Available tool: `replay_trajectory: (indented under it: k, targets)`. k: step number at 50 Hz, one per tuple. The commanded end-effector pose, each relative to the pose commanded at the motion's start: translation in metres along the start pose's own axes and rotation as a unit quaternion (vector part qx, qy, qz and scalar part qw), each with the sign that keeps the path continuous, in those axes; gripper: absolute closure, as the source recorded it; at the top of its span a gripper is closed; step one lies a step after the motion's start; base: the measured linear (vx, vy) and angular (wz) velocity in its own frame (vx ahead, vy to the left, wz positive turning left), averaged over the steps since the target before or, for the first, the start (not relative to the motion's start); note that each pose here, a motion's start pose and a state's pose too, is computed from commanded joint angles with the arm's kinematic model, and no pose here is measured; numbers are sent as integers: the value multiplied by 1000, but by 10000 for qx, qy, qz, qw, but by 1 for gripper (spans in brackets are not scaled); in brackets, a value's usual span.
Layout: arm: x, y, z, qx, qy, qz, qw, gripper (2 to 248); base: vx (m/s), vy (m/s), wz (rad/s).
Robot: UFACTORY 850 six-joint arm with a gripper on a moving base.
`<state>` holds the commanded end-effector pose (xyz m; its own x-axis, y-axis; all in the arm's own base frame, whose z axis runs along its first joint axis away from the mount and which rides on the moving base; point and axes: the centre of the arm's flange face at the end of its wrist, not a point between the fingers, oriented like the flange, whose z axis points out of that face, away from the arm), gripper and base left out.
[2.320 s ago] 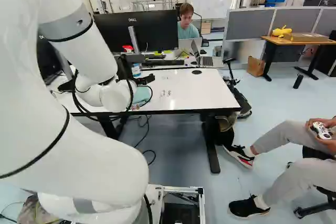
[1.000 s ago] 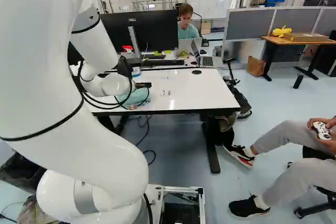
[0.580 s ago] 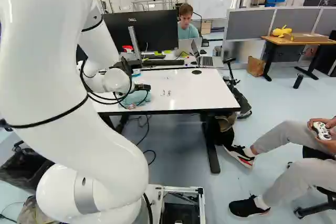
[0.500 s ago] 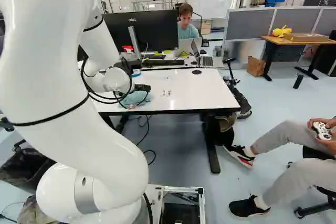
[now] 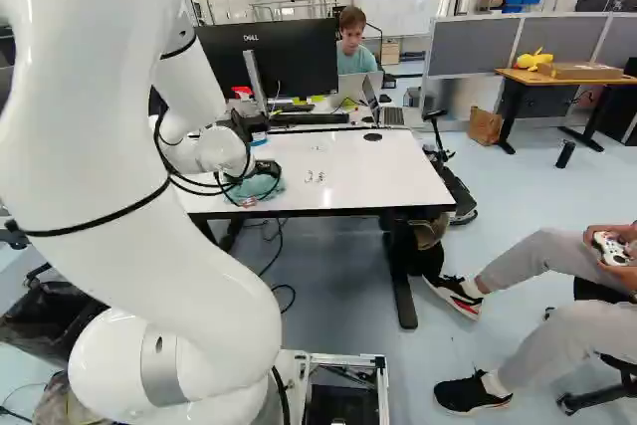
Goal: Clean the table with the green towel
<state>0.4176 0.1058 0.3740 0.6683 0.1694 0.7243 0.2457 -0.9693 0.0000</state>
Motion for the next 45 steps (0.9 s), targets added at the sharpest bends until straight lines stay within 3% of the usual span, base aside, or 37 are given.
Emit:
replay_trajectory:
  k: [5,6,10,11,15,16,21,22,45]
  targets:
    - [0,0,0,0,0,0,10000,77,0,0,0]
    - [0,0,0,0,0,0,10000,112,0,0,0]
    - [0,0,0,0,0,0,10000,112,0,0,0]
    - [0,0,0,0,0,0,10000,147,0,0,0]
    - [0,0,0,0,0,0,10000,147,0,0,0]
    - [0,0,0,0,0,0,10000,179,0,0,0]
    - [0,0,0,0,0,0,10000,179,0,0,0]
    - [0,0,0,0,0,0,10000,198,0,0,0]
    - [7,0,-14,0,166,0,9999,202,0,0,0]
